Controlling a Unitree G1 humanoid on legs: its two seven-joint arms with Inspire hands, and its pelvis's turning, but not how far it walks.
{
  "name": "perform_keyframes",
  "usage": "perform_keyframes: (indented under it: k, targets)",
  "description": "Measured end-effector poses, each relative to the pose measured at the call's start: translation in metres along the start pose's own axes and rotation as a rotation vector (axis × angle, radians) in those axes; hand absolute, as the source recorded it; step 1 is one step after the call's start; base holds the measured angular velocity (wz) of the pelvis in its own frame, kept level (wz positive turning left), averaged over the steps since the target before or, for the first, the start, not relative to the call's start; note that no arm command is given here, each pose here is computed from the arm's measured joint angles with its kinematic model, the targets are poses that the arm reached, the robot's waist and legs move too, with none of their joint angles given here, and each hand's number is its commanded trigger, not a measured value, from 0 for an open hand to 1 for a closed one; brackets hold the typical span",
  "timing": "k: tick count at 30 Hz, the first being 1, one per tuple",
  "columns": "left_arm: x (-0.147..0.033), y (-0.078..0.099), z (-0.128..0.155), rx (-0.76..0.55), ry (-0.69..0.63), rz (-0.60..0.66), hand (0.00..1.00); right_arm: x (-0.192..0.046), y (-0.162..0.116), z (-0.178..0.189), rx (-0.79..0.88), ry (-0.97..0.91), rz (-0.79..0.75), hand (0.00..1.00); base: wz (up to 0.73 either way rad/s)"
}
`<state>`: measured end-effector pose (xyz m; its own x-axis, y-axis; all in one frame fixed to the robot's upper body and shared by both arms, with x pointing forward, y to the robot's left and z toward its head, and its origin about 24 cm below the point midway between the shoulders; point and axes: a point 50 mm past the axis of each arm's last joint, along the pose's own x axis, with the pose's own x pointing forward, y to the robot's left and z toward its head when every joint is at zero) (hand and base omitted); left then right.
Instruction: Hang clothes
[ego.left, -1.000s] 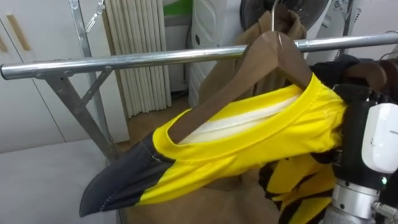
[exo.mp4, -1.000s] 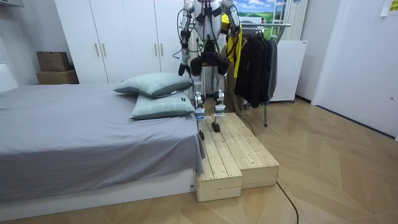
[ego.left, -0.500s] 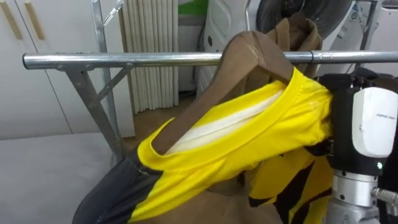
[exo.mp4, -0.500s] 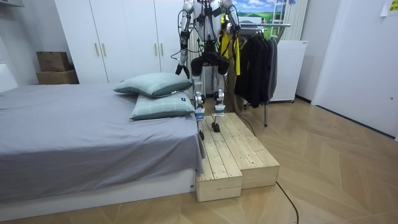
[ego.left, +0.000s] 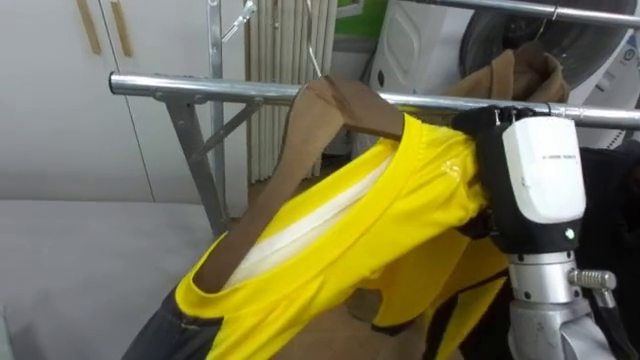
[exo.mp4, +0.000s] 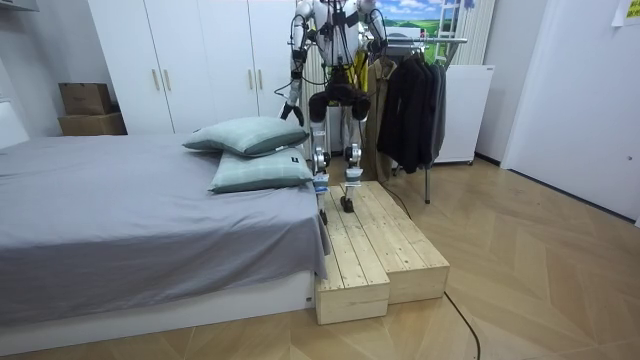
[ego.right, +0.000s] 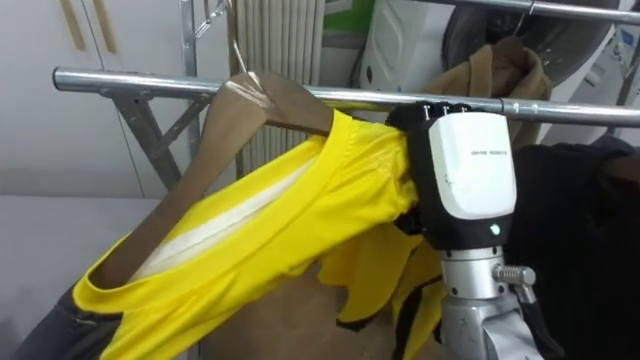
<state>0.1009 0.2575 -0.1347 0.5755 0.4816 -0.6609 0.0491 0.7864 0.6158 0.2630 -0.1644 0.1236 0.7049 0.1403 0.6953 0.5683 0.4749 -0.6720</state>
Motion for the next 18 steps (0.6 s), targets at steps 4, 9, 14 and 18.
perform_keyframes:
  k: [4,9,14,18]
  targets:
    - [0.001,0.001,0.005,-0.008,-0.022,0.005,0.0,-0.001,0.004,0.004,0.018,-0.014,0.048,1.0,0.05]
    - [0.001,0.002,0.01,-0.018,-0.051,0.008,0.0,-0.003,0.009,0.005,0.032,-0.021,0.101,1.0,0.06]
    - [0.0,0.001,0.007,-0.007,-0.046,0.002,0.0,-0.007,0.015,-0.004,0.111,0.07,0.156,1.0,0.01]
    - [0.0,-0.002,0.009,-0.015,-0.051,-0.014,0.0,-0.013,0.022,-0.012,0.111,0.11,0.212,1.0,0.09]
